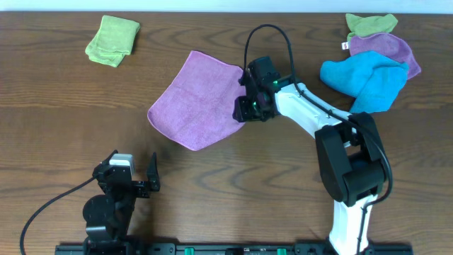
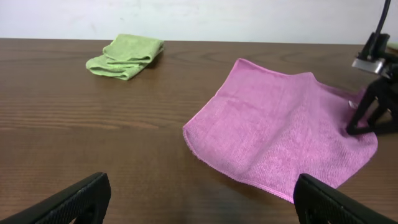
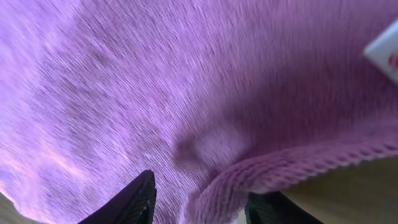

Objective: Fold the cloth

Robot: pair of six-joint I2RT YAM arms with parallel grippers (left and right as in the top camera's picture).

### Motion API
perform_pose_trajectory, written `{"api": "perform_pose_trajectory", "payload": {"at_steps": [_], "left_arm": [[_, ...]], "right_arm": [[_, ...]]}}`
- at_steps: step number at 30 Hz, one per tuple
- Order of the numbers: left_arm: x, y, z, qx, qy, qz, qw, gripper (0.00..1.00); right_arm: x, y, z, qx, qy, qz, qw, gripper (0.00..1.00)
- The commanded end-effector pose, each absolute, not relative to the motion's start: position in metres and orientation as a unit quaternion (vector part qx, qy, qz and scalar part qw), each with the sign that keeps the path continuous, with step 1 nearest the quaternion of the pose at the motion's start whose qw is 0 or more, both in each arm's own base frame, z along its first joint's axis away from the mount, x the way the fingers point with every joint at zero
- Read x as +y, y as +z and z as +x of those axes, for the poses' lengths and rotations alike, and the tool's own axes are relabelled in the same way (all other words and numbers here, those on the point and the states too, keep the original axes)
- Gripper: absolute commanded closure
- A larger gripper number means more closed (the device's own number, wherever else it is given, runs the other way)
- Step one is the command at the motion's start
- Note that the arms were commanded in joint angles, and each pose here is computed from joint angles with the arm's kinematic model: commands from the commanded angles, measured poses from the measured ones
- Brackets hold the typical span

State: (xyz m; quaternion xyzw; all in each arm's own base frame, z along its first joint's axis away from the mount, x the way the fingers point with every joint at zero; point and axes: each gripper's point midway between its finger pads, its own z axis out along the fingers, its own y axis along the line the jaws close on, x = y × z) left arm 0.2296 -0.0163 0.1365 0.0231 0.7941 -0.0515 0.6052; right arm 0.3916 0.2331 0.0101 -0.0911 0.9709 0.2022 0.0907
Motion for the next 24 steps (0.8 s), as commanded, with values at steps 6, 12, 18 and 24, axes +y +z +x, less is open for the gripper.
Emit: {"api": "perform_pose_trajectory", "payload": {"at_steps": [6, 12, 18, 24], "left_arm": [[-0.014, 0.125, 0.229, 0.801, -0.051, 0.016, 0.596, 0.05], [-0.014, 0.125, 0.229, 0.801, -0.051, 0.016, 0.596, 0.05], [-0.014, 0.125, 0.229, 0.801, -0.051, 0.016, 0.596, 0.05], [-0.014, 0.125, 0.229, 0.801, -0.051, 0.016, 0.596, 0.05]], "right_arm": [[0.268, 0.067, 0.432, 0.926, 0.338, -0.090, 0.142, 0.51], [0.291, 0.136, 0.460, 0.879, 0.418, -0.125, 0.192, 0.54], [0.229, 0.111, 0.474, 0.937, 0.299, -0.042, 0.178, 0.52], [0.217, 0.085, 0.427, 0.963, 0.242, -0.075, 0.092, 0.55]]}}
